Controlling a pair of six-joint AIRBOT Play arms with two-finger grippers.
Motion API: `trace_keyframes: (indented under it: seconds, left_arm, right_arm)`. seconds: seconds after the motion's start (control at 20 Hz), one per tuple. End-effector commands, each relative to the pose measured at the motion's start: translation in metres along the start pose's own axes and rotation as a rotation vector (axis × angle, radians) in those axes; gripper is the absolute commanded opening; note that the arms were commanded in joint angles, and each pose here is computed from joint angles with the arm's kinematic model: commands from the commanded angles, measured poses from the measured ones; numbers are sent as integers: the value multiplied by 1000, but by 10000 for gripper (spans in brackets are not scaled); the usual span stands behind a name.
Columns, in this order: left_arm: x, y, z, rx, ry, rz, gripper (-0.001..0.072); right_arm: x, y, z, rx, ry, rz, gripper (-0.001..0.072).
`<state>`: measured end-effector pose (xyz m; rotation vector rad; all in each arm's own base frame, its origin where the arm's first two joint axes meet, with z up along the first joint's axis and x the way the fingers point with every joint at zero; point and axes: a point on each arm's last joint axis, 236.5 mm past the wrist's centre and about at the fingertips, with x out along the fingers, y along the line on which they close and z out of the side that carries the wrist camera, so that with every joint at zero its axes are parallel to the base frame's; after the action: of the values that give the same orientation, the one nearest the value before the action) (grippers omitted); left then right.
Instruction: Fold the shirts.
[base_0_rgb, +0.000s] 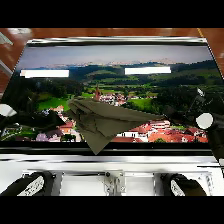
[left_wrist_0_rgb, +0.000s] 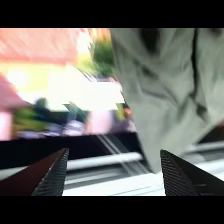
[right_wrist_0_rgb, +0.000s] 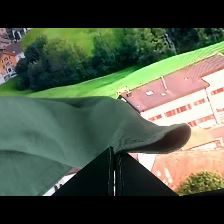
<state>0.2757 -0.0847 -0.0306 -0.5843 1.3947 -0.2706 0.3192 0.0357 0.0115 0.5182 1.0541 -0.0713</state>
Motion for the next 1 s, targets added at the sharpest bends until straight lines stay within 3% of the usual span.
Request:
trace_keyframes:
  seconds: [0.0, 0.55, 0.6, 0.7, 0.8, 0.85, 0.95]
  left_arm:
    - [47, -8, -18, -112, -20, -75, 711]
    - [133, -40, -23, -163, 12, -115, 709]
    - [134, -41, -18, -173, 1, -115, 684]
    - [133, -45, -5, -198, -42, -129, 328]
    - [129, -51, 5, -191, -65, -144, 103]
    - [125, -59, 7, -145, -66, -159, 42]
    - [108, -83, 18, -10, -97, -206, 40]
  right_arm:
    - [0, -3, -4, -17, 17, -11, 55]
    - [-1, 21, -9, 62, 42, 86, 55]
    - [-1, 21, -10, 63, 43, 87, 55]
    - [-1, 21, -10, 58, 44, 86, 55]
    - [-1, 21, -10, 58, 44, 86, 55]
    - [-1, 21, -10, 57, 43, 85, 56]
    - [-1, 22, -7, 35, 29, 90, 55]
